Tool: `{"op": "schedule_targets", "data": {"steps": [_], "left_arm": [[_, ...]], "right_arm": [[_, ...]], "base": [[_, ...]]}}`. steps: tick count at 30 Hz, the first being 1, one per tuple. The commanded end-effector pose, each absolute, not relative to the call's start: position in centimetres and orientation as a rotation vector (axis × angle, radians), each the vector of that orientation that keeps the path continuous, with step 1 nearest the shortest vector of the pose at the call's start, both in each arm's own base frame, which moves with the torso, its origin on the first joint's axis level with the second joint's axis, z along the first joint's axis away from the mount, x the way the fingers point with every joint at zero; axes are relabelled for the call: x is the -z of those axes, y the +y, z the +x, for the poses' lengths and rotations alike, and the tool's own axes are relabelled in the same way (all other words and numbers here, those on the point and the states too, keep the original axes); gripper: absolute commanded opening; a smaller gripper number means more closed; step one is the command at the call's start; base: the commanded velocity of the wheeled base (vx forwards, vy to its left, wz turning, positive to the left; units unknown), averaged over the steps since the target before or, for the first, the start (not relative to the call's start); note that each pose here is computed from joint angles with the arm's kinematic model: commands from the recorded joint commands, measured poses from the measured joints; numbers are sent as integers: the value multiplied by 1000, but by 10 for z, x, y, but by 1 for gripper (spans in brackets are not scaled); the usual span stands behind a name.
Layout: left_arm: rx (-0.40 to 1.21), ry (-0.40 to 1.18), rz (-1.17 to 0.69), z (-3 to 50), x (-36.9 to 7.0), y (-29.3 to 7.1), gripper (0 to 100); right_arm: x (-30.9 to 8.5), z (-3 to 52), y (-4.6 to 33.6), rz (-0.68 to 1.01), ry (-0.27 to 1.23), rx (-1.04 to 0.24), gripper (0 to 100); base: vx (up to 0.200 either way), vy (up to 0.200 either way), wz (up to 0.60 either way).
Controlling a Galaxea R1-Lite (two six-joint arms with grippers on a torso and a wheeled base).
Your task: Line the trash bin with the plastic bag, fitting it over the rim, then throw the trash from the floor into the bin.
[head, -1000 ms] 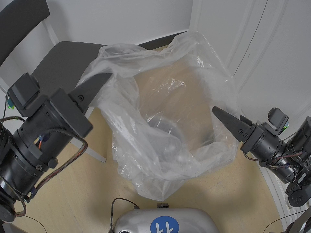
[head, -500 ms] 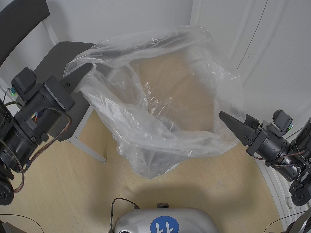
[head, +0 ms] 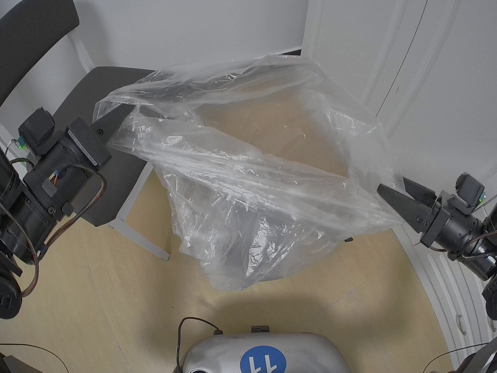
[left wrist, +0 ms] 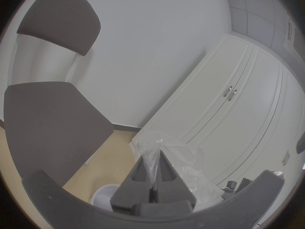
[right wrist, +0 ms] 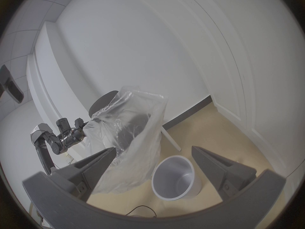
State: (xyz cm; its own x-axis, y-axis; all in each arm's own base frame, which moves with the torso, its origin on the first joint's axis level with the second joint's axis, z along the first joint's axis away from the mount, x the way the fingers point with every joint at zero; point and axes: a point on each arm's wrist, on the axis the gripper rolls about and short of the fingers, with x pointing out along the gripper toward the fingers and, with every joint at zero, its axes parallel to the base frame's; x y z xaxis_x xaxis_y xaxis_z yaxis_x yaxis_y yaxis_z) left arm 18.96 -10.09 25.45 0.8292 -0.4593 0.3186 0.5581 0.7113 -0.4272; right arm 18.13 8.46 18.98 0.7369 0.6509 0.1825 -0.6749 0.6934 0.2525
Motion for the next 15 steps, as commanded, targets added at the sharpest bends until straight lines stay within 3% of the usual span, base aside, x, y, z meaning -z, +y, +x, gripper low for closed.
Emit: {"op": "schedule_targets", "data": {"steps": [1, 10, 15], "left_arm": [[556, -196, -534, 192, -254, -99, 0], [556, -197, -529, 194, -254, -95, 0], [604, -198, -538, 185, -257, -102, 0]], "right_arm": [[-204, 173, 71, 300, -154, -708, 100], [-208, 174, 61, 274, -184, -673, 100], [-193, 179, 72, 276, -51, -748, 100]], "base": [[0, 0, 0], [0, 0, 0], [0, 0, 0]]}}
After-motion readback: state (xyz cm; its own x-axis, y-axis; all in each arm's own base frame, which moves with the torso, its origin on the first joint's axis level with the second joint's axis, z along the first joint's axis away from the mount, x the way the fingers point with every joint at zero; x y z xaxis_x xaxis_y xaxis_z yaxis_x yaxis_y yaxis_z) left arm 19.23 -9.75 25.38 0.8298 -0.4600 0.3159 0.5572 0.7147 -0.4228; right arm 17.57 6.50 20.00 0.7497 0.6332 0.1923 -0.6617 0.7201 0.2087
